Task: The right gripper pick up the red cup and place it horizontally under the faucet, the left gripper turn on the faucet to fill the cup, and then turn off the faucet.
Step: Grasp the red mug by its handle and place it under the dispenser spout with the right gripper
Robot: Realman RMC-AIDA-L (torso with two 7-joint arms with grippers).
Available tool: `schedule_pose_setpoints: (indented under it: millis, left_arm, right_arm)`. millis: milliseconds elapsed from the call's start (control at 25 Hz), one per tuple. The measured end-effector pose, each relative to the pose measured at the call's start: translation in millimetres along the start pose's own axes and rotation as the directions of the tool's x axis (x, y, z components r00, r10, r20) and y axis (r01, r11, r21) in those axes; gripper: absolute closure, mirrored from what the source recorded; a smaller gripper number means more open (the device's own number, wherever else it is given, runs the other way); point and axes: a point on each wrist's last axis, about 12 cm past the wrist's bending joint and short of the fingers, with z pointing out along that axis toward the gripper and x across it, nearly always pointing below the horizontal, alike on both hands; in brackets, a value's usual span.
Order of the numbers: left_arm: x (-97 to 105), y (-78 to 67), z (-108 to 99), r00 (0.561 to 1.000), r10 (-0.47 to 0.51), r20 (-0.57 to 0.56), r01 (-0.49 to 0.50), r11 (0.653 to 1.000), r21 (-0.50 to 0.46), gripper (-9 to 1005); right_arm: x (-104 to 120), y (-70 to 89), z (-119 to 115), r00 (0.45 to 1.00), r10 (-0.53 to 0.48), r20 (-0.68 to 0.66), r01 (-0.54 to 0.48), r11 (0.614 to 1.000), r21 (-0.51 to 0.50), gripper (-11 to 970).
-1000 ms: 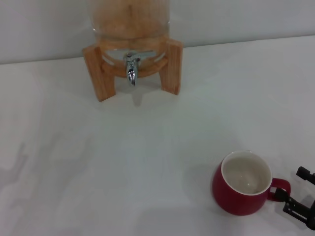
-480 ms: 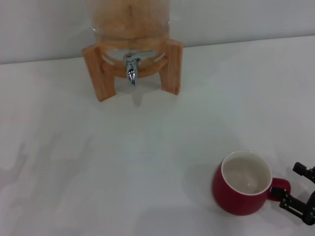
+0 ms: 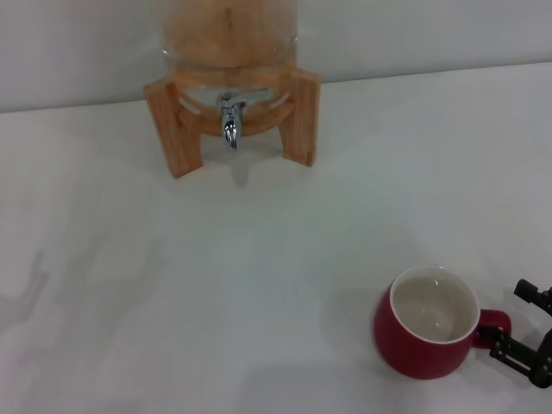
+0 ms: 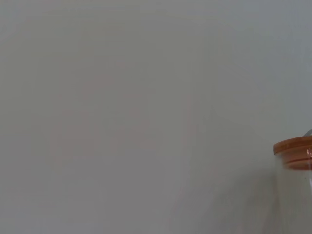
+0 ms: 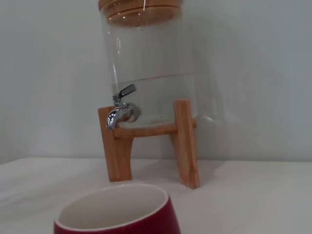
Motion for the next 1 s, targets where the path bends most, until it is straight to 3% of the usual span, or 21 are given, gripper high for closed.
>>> schedule_pose_setpoints:
  millis: [1000]
  left_arm:
    - [-0.3, -0.2, 1.0, 1.0, 0.0, 0.003, 0.0, 1.0, 0.002, 154]
  right_arm:
    - [-2.4, -5.5, 12.8, 1.0, -0.023, -0.002, 0.023, 1.0, 0.002, 152]
